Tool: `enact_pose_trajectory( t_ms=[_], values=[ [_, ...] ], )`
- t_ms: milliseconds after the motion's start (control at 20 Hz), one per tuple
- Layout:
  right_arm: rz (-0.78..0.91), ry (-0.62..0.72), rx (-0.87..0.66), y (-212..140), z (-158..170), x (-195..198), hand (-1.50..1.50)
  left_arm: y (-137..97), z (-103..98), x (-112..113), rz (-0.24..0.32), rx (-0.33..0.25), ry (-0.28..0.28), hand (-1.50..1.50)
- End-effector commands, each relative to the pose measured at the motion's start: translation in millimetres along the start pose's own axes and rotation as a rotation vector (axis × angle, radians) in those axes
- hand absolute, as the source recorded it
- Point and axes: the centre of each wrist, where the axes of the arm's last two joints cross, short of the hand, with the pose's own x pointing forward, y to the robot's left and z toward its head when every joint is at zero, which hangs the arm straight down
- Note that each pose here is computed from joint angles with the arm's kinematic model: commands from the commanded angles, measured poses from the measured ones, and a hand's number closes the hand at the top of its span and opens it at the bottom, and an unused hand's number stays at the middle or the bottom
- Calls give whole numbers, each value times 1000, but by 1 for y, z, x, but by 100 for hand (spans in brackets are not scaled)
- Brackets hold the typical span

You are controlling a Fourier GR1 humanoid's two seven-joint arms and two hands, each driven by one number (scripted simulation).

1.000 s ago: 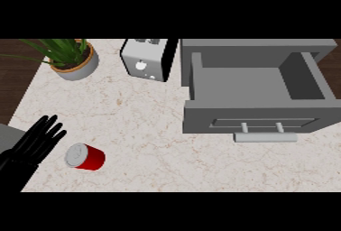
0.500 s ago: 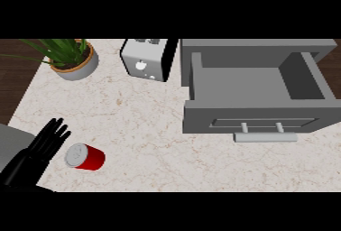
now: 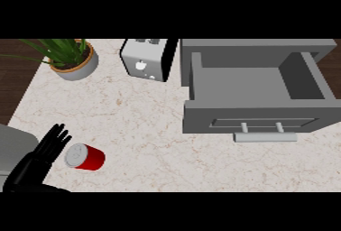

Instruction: Pick up the can, place it into the drawer and close the drawer

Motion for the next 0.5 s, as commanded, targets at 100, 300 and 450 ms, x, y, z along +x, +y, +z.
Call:
enact_pose_trajectory(
  t_ms=[100, 300, 450],
  values=[
    [13, 3, 8, 3, 5, -1, -150, -8, -14, -27, -4, -5, 37, -150],
    [3, -2, 2, 4, -9, 3, -150, 12, -19, -41, 40, 7, 52, -150],
    [4, 3, -1, -11, -5, 11, -150, 8, -13, -54, 59, -1, 52, -150]
  ],
)
